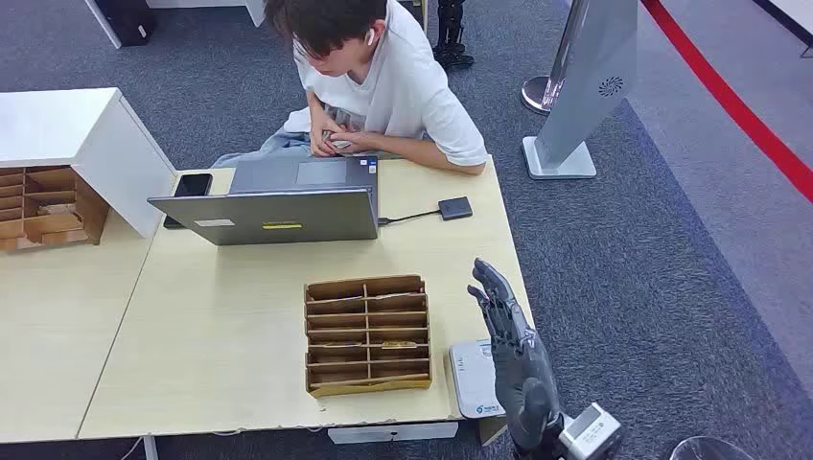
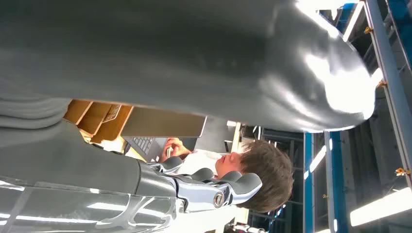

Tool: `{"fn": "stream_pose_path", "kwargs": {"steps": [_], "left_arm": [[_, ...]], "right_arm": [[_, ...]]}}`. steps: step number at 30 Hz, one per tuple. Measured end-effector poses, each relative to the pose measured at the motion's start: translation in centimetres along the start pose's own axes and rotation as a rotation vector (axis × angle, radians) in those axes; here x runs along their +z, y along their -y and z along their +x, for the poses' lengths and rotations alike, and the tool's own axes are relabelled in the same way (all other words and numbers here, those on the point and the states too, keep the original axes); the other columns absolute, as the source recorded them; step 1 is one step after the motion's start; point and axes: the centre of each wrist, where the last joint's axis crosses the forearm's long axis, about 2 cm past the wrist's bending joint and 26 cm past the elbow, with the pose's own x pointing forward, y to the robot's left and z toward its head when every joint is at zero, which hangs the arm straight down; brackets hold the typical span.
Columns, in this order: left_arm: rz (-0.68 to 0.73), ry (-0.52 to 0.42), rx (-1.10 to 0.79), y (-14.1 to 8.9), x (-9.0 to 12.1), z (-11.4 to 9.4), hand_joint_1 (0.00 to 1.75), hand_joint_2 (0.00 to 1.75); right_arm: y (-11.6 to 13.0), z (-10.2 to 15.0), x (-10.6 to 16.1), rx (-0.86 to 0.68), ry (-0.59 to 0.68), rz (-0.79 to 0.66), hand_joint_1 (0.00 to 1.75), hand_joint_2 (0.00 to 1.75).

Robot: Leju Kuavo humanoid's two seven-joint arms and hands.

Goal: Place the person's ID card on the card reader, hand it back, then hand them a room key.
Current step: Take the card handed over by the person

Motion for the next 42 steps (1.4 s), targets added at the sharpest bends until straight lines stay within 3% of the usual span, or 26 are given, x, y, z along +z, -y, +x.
{"fn": "stream_pose_path", "kwargs": {"steps": [17, 34, 42], "left_arm": [[0.037, -0.115, -0.009, -0.4, 1.1, -2.0, 0.0, 0.0], [0.054, -0.153, -0.006, -0.3, 1.3, -2.2, 0.0, 0.0], [0.1, -0.109, -0.097, -0.4, 1.2, -1.9, 0.0, 0.0]], "right_arm": [[-0.5, 0.1, 1.0, -0.002, -0.014, 0.092, 0.0, 0.0], [-0.5, 0.0, 1.2, -0.008, -0.018, 0.101, 0.0, 0.0], [-0.5, -0.1, 1.2, -0.009, -0.023, 0.105, 0.0, 0.0]]}}
